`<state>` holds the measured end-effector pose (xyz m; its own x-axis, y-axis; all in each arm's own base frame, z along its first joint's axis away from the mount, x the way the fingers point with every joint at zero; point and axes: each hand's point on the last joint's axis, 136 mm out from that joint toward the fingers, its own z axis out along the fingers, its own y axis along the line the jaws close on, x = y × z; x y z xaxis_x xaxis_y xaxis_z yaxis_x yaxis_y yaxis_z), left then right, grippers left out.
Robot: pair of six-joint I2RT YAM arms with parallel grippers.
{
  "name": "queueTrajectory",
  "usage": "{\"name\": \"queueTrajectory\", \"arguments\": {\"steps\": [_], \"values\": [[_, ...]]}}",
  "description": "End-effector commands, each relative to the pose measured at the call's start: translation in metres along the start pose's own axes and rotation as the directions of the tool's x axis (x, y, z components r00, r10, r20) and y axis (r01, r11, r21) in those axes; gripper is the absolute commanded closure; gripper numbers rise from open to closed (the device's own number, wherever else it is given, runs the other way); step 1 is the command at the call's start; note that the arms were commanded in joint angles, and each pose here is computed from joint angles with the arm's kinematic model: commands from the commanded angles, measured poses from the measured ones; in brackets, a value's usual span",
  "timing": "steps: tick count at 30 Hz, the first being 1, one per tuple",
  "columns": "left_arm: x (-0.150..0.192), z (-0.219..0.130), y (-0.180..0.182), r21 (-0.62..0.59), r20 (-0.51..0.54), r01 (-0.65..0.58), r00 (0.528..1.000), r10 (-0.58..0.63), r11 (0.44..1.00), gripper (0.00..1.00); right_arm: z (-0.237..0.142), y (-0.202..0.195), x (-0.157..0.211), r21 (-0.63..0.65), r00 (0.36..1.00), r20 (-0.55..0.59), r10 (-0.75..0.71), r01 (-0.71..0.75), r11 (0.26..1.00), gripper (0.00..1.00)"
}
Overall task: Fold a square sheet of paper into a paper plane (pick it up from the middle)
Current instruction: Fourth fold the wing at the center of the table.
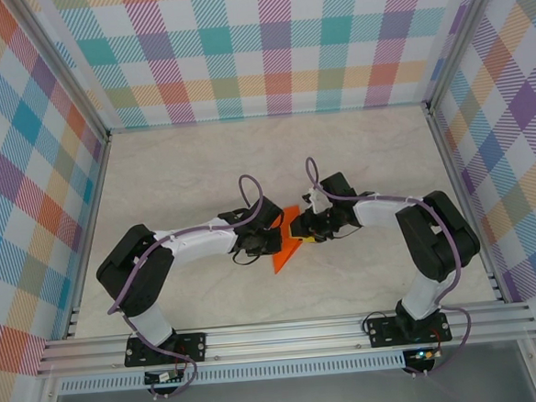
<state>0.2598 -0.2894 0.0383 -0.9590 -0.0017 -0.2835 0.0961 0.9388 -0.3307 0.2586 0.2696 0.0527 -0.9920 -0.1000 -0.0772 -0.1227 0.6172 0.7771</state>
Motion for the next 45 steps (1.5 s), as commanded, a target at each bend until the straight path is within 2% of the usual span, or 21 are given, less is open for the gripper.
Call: {"name": "queueTrajectory", "arguments": {"steps": [1, 9, 15, 20, 24, 32, 45], "values": [[-0.008, -0.001, 0.002, -0.012, 0.014, -0.009, 1.0, 0.009, 1.0, 0.89, 0.005, 0.006, 0.002, -0.024, 0.996, -0.043, -0.079, 0.078, 0.997, 0.64], [-0.008, -0.009, 0.0, 0.014, 0.042, -0.007, 0.999, 0.006, 1.0, 0.86, 0.01, -0.002, -0.002, 0.014, 0.995, -0.051, -0.086, 0.087, 0.996, 0.83], [0.007, -0.025, -0.008, -0.012, 0.103, -0.121, 0.987, 0.121, 0.993, 0.76, 0.007, -0.001, -0.004, 0.017, 1.0, -0.017, -0.005, 0.005, 1.0, 0.93], [0.028, -0.025, -0.005, -0.121, 0.126, -0.214, 0.965, 0.228, 0.969, 0.64, 0.004, 0.003, -0.003, 0.013, 0.998, 0.002, 0.055, -0.055, 0.998, 0.93], [0.033, -0.026, -0.011, -0.151, 0.167, -0.247, 0.948, 0.271, 0.957, 0.57, 0.004, 0.006, 0.001, 0.017, 0.998, 0.007, 0.066, -0.067, 0.998, 0.93], [0.036, -0.02, -0.019, -0.225, 0.195, -0.315, 0.912, 0.36, 0.922, 0.56, 0.005, 0.006, 0.004, 0.036, 0.997, 0.007, 0.081, -0.081, 0.996, 0.92], [0.042, -0.008, -0.026, -0.265, 0.189, -0.333, 0.902, 0.388, 0.905, 0.56, 0.003, 0.006, 0.003, 0.059, 0.996, 0.004, 0.092, -0.092, 0.994, 0.91]]}}
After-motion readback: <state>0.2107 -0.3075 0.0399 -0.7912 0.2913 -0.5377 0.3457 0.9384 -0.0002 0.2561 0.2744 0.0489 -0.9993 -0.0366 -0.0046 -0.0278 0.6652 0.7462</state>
